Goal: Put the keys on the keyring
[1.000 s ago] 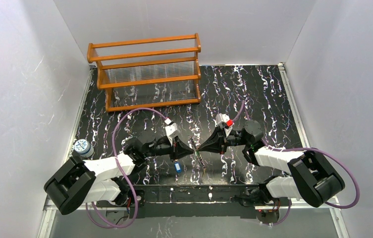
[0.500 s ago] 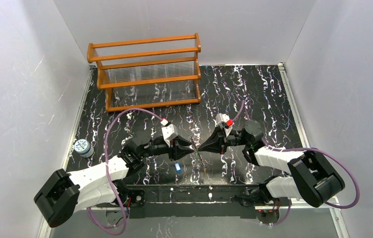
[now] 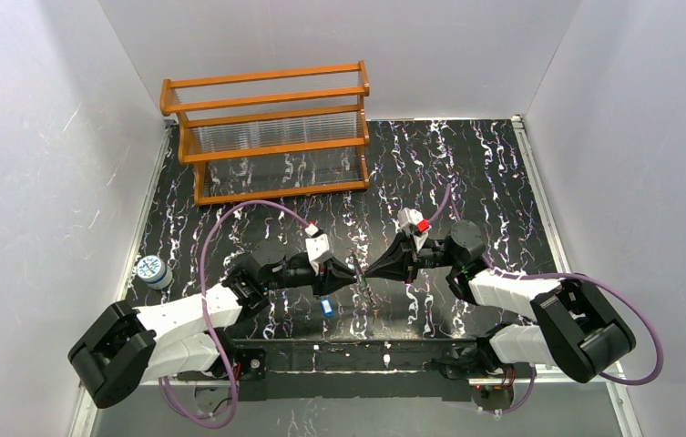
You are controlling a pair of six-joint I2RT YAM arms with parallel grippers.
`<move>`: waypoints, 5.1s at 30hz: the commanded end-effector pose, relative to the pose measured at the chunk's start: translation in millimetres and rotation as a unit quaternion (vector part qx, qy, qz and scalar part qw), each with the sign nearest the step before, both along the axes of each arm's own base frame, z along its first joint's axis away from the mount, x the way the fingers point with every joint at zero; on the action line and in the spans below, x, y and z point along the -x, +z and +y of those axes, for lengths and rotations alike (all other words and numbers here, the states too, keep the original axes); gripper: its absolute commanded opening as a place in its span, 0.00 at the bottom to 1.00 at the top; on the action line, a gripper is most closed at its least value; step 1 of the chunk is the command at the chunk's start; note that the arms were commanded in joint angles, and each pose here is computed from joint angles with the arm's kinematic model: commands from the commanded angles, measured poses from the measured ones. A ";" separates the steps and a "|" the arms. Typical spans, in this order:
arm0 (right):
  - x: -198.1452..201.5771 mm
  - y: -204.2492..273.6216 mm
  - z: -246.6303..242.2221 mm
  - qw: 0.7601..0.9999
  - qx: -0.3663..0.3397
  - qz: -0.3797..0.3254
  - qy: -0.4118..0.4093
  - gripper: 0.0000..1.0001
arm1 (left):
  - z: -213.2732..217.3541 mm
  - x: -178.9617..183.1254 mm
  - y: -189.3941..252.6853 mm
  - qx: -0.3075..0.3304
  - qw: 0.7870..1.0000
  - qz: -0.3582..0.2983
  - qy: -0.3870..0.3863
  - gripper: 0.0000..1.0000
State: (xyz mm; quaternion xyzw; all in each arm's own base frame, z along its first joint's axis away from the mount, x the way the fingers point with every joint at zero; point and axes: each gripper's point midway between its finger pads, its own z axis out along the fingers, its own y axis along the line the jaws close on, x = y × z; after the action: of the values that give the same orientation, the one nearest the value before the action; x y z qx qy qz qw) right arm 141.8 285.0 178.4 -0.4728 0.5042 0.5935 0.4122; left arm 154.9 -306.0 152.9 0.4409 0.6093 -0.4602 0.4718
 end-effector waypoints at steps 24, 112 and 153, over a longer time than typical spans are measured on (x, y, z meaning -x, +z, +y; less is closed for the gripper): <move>-3.0 20.3 1.2 0.999 -0.026 -0.044 0.000 0.01 | -10.2 12.7 27.6 0.036 0.997 -0.041 -0.048 0.35; -2.5 20.6 2.7 0.999 -0.026 -0.036 0.000 0.01 | -17.9 -3.4 40.8 0.064 0.998 -0.020 0.001 0.15; -18.7 9.6 34.3 0.998 0.032 -0.050 0.004 0.42 | 13.6 -10.5 20.0 -0.213 0.976 -0.026 -0.031 0.00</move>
State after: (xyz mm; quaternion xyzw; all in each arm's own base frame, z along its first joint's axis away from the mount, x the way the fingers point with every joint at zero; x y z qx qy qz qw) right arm 153.9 311.0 177.4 -0.5013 0.5186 0.5646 0.4013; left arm 166.7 -286.8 153.7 0.5551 0.6850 -0.3111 0.3548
